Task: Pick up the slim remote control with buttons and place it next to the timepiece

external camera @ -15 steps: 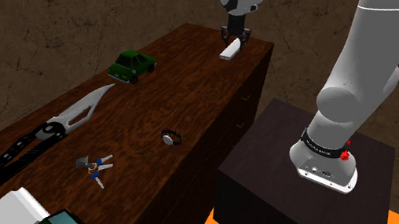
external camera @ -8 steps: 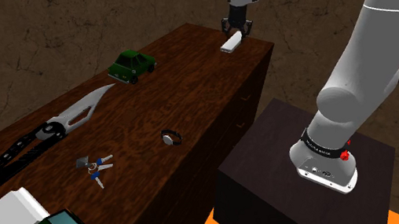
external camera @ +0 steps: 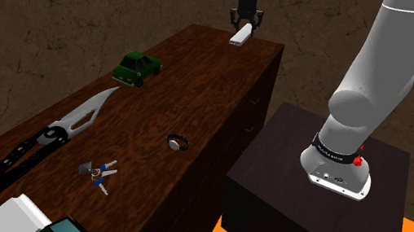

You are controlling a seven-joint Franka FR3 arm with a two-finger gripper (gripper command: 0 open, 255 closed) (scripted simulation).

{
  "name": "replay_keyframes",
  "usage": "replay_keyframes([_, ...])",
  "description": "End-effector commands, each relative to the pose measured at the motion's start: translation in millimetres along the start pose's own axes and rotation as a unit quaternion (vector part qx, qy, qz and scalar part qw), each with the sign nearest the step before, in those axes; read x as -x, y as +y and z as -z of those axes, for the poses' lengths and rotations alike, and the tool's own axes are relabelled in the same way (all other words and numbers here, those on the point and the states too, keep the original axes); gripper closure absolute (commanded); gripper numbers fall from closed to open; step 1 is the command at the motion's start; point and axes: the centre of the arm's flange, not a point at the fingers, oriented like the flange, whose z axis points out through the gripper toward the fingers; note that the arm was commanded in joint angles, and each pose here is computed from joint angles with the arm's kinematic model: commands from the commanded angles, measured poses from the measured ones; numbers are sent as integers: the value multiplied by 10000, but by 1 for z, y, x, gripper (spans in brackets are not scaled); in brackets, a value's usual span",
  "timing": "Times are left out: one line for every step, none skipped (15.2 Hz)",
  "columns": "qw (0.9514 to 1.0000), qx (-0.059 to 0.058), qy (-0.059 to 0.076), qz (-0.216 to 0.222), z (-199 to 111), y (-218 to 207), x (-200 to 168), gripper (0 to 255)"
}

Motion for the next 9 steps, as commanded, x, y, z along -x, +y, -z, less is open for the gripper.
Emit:
replay_keyframes([10000, 1, 0, 0, 9, 1, -1, 255])
replay_keyframes([10000, 1, 0, 0, 9, -3, 12, 255])
replay_keyframes([10000, 1, 0, 0, 9, -7, 24, 255])
replay_keyframes([10000, 1, 0, 0, 10, -11, 37, 255])
replay_keyframes([10000, 1, 0, 0, 10, -16, 49, 255])
replay_keyframes([10000, 1, 0, 0, 10, -20, 62, 255])
replay_keyframes([10000, 1, 0, 0, 10, -24, 75, 255])
replay_keyframes([10000, 1, 0, 0, 11, -28, 87, 255])
replay_keyframes([10000, 1, 0, 0, 11, -32, 100, 255])
